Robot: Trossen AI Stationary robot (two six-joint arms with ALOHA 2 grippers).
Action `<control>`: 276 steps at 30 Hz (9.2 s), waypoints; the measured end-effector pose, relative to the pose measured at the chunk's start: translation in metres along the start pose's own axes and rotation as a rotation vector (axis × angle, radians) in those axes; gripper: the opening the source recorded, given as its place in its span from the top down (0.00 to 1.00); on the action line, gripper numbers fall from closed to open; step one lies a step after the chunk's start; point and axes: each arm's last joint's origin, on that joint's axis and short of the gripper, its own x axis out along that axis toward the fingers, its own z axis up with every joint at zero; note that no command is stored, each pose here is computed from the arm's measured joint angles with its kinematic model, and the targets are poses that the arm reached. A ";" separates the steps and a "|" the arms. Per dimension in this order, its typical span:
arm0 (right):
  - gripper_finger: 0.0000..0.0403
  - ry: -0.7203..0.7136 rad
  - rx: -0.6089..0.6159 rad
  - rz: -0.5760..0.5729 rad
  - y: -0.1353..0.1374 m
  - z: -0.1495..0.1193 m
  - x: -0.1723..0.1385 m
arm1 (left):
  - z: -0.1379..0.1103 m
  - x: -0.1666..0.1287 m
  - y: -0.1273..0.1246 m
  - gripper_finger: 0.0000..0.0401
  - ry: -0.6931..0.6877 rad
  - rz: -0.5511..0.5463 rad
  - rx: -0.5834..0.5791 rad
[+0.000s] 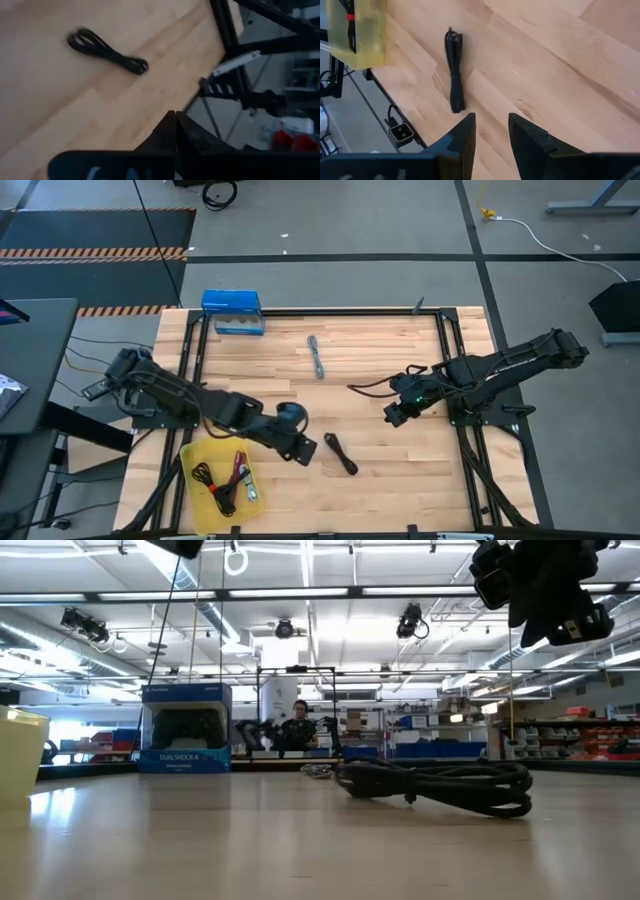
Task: Pick and place USB-C Cables
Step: Put the black charger cable into the yellow bin, then put the white charger cable into the yellow bin
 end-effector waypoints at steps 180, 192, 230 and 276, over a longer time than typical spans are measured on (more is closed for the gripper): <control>0.70 -0.257 -0.361 0.567 0.069 0.085 -0.042 | 0.116 -0.035 0.068 0.55 -0.301 0.430 -0.132; 0.70 -0.469 -0.451 0.641 0.070 0.077 -0.086 | 0.191 0.010 0.103 0.50 -0.409 0.393 -0.195; 0.70 -0.497 -0.220 0.352 0.045 0.077 -0.080 | 0.211 0.123 0.189 0.41 -0.245 0.536 -0.400; 0.70 -0.407 -0.489 0.339 0.045 0.070 -0.076 | 0.054 -0.042 0.042 0.95 -0.099 0.302 -0.300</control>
